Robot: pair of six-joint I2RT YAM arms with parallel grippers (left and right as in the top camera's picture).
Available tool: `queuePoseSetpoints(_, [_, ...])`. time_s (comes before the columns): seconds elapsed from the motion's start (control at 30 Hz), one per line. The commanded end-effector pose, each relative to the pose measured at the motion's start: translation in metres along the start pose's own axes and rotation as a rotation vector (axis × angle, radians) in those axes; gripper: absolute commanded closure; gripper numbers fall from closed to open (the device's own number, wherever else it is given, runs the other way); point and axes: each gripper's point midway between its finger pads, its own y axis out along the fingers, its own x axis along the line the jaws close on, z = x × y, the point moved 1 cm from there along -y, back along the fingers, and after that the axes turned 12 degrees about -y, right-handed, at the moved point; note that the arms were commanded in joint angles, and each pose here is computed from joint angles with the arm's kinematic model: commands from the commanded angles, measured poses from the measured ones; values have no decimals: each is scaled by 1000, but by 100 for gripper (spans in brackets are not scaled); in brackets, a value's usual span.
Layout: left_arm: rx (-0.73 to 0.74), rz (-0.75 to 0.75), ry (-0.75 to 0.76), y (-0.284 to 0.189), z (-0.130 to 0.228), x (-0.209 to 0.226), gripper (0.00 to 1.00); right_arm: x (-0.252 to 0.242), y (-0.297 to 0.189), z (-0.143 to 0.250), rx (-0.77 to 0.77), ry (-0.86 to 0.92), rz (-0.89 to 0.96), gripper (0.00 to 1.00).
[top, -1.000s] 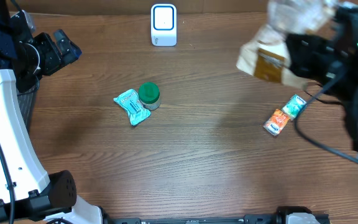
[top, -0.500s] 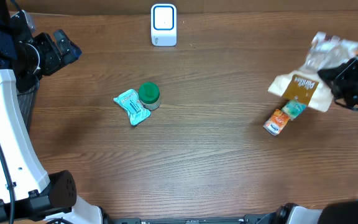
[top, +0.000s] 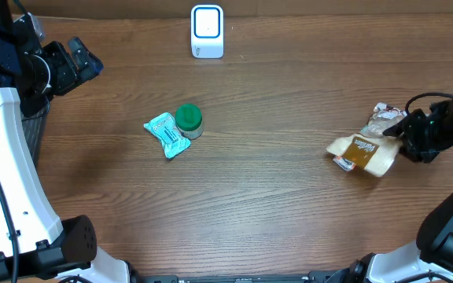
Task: Scan the item barcode
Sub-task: 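Carry the snack bag right and release it beside the Kleenex packs, then move the right gripper to the green-lidded jar and grasp it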
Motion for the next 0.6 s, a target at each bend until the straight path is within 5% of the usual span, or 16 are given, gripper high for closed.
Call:
queuePoseSetpoints(0.0, [9, 0, 12, 3, -1, 0, 1, -8, -8, -1, -8, -11, 55, 34])
queuePoseSetpoints(0.3, [9, 0, 12, 3, 0, 0, 0, 27, -76, -1, -14, -117, 42, 32])
queuePoseSetpoints(0.57, [9, 0, 12, 3, 0, 0, 0, 141, -94, 23, -30, -477, -177, 32])
